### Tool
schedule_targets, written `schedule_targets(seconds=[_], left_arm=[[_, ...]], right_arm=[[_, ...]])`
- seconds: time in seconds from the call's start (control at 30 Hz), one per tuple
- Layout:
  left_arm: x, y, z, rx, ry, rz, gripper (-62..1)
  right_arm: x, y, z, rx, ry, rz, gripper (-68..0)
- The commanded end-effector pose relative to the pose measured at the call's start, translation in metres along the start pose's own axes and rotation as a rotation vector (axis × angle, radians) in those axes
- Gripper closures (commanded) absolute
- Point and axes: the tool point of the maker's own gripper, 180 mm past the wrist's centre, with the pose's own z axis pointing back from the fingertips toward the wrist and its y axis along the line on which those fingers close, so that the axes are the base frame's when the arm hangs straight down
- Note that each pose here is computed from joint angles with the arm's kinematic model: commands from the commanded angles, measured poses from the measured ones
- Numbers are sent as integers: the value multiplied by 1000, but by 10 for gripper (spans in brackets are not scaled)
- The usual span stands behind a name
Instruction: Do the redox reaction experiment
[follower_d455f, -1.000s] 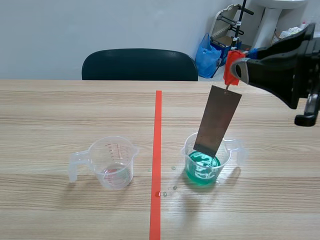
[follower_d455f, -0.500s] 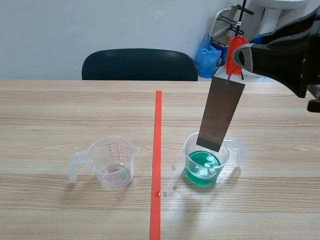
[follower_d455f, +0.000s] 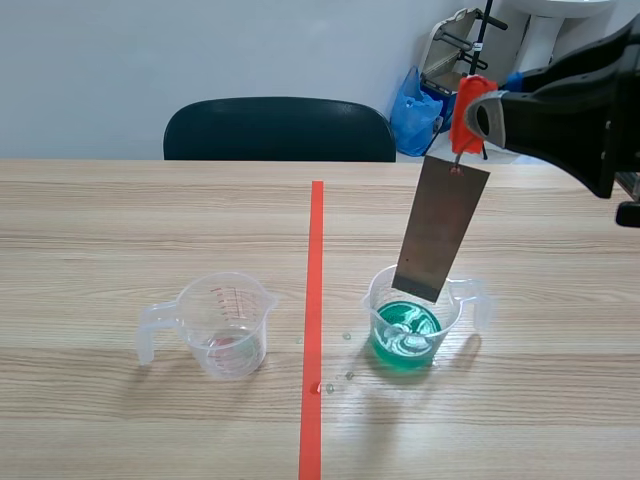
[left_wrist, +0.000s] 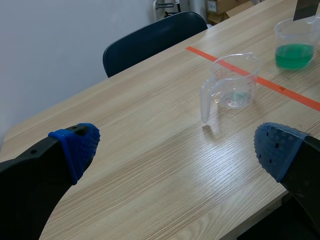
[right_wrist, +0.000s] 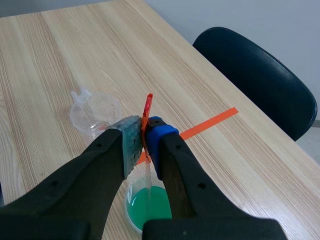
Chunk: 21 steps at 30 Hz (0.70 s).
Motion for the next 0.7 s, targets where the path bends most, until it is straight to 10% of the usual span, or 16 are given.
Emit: schedule_targets(seconds=[0.0,0.67], left_arm=[[5,1,-1,12,-27,3,-623],[5,1,-1,12,-27,3,-623]], right_arm=[[13,0,2,8,-33,28,-9],[19,-6,6,-12,-50,32,-9]])
